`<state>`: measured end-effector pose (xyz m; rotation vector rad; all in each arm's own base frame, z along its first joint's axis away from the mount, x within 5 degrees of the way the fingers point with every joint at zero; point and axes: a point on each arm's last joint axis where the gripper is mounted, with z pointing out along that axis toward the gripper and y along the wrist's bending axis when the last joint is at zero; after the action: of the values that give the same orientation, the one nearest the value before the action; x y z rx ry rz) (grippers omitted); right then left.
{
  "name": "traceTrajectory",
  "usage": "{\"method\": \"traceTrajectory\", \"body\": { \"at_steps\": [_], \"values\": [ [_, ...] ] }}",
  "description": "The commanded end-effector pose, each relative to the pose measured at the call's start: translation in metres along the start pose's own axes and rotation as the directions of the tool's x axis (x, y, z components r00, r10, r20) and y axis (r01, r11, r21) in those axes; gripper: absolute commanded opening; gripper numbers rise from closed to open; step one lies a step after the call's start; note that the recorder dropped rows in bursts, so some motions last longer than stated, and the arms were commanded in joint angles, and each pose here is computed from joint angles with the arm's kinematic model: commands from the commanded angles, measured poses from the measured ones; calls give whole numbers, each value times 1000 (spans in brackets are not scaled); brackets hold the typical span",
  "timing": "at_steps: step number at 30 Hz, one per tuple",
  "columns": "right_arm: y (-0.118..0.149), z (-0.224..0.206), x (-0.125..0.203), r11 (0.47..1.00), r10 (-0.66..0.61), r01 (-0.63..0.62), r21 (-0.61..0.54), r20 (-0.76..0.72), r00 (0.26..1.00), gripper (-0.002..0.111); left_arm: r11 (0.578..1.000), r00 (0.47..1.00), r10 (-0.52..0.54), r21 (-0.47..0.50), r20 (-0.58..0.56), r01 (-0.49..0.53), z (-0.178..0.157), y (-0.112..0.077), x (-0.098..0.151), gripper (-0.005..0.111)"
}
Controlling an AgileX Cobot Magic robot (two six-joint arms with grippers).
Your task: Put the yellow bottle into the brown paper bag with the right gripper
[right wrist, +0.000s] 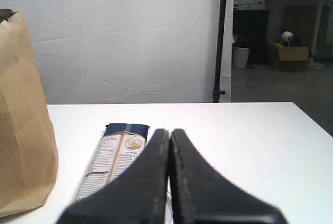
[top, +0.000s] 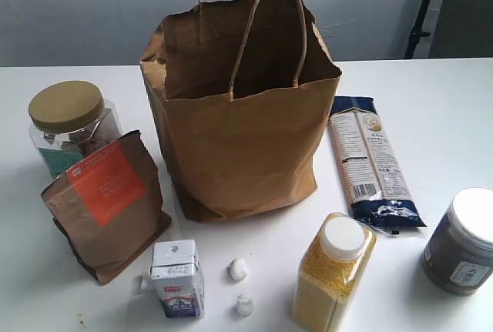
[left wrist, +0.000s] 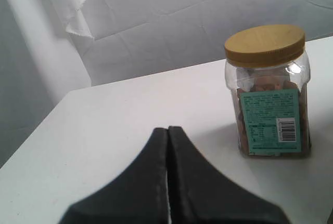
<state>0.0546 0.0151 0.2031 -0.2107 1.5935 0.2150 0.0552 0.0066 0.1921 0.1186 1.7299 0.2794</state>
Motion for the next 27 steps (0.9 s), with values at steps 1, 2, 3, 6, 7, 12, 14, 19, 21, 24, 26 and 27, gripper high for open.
{"method": "traceTrajectory", "body": {
  "at_steps": [1, 2, 3, 6, 7, 12, 14, 19, 21, 24, 26, 27],
  "values": [
    [0, 0, 1, 1000, 0, 0, 2, 2, 1000, 0, 1000, 1000, -1, 3, 12, 1, 0, 0, 0, 0],
    [0, 0, 1, 1000, 0, 0, 2, 2, 1000, 0, 1000, 1000, -1, 3, 12, 1, 0, 0, 0, 0],
    [0, 0, 1, 1000, 0, 0, 2, 2, 1000, 0, 1000, 1000, -1, 3, 12, 1, 0, 0, 0, 0],
    [0, 0, 1, 1000, 17, -17, 0, 3, 1000, 0, 1000, 1000, -1, 3, 12, 1, 0, 0, 0, 0],
    [0, 0, 1, 999, 34, -34, -2, 3, 999, 0, 1000, 1000, -1, 3, 12, 1, 0, 0, 0, 0],
    [1, 0, 1, 983, 181, -181, -11, -9, 983, 0, 1000, 1000, -1, 3, 12, 1, 0, 0, 0, 0],
    [2, -1, -3, 979, 201, -201, -23, 1, 980, 0, 1000, 1000, -1, 3, 12, 1, 0, 0, 0, 0],
    [4, 5, -33, 954, 295, -297, -37, -55, 954, 0, 1000, 1000, -1, 3, 12, 1, 0, 0, 0, 0],
    [4, 10, -48, 953, 297, -302, -26, -115, 948, 0, 1000, 1000, -1, 3, 12, 1, 0, 0, 0, 0],
    [5, 17, -69, 962, 264, -271, 1, -232, 936, 0, 1000, 1000, -1, 3, 12, 1, 0, 0, 0, 0],
    [6, 20, -80, 963, 264, -270, 25, -315, 912, 0, 1000, 1000, -1, 3, 12, 1, 0, 0, 0, 0],
    [7, 20, -90, 965, 254, -262, 28, -364, 896, 0, 1000, 1000, -1, 3, 12, 1, 0, 0, 0, 0]
  ]
}}
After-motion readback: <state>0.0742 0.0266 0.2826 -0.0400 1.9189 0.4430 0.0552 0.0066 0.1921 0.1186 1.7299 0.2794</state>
